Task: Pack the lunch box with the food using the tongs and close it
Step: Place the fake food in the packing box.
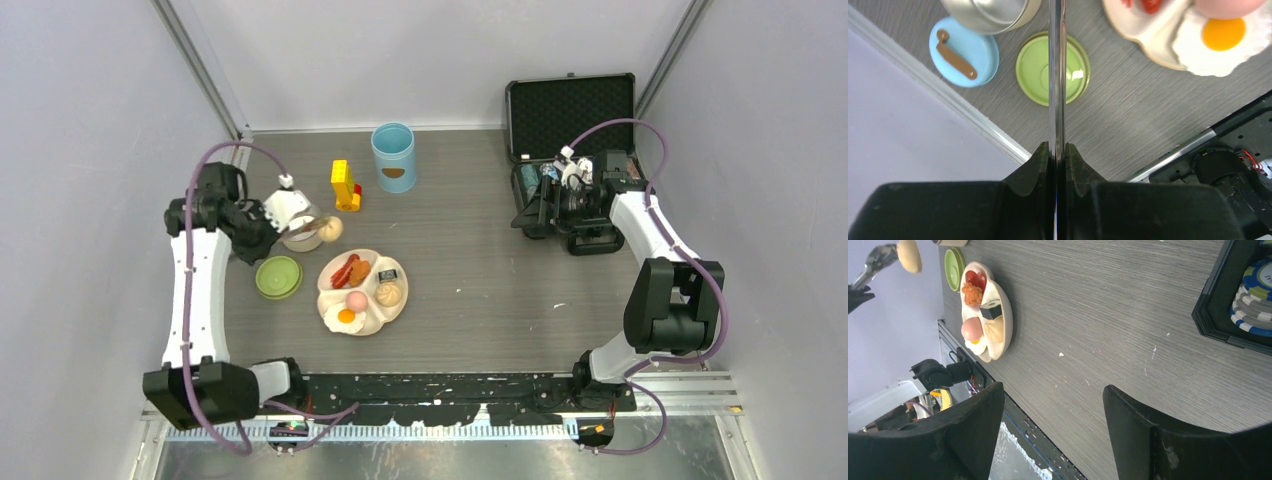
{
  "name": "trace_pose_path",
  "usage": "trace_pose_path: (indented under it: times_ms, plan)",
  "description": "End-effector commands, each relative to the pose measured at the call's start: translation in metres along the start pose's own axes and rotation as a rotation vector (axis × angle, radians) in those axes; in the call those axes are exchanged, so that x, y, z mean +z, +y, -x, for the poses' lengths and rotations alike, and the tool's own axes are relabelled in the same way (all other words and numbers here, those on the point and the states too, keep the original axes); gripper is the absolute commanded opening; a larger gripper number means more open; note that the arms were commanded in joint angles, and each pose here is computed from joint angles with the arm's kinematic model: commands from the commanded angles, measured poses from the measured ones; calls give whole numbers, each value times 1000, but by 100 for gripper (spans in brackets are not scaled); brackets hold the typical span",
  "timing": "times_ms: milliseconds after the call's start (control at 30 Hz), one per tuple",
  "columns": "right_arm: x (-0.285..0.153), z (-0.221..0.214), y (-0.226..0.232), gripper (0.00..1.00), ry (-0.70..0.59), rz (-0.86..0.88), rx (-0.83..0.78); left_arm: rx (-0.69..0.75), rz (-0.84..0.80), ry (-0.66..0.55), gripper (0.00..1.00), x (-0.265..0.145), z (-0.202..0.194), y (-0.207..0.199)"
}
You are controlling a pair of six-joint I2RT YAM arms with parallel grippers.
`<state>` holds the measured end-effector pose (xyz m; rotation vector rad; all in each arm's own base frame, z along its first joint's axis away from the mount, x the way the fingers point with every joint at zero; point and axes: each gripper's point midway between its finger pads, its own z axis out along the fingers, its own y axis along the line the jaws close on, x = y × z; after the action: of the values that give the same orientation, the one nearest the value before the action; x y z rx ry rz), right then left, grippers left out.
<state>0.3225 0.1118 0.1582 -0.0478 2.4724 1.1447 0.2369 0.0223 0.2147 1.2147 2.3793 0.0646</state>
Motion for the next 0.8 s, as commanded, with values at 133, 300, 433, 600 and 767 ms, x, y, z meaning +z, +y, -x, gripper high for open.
trace_pose_path:
  times_ms: [133,300,433,600,767]
  plan:
    - [-3,6,1,77,-25,11,-19,-107,88,-13,0,5,-31,63]
    - [-2,5,-1,77,-22,12,-15,-165,124,14,0,22,-46,82]
    - [-2,5,-3,77,-23,-2,-14,-189,110,-4,0,35,-44,85]
    - [-3,6,-5,77,-26,-6,-13,-216,99,-7,0,54,-48,88]
    - [-3,6,-6,77,-27,-13,-10,-219,99,9,0,66,-54,91]
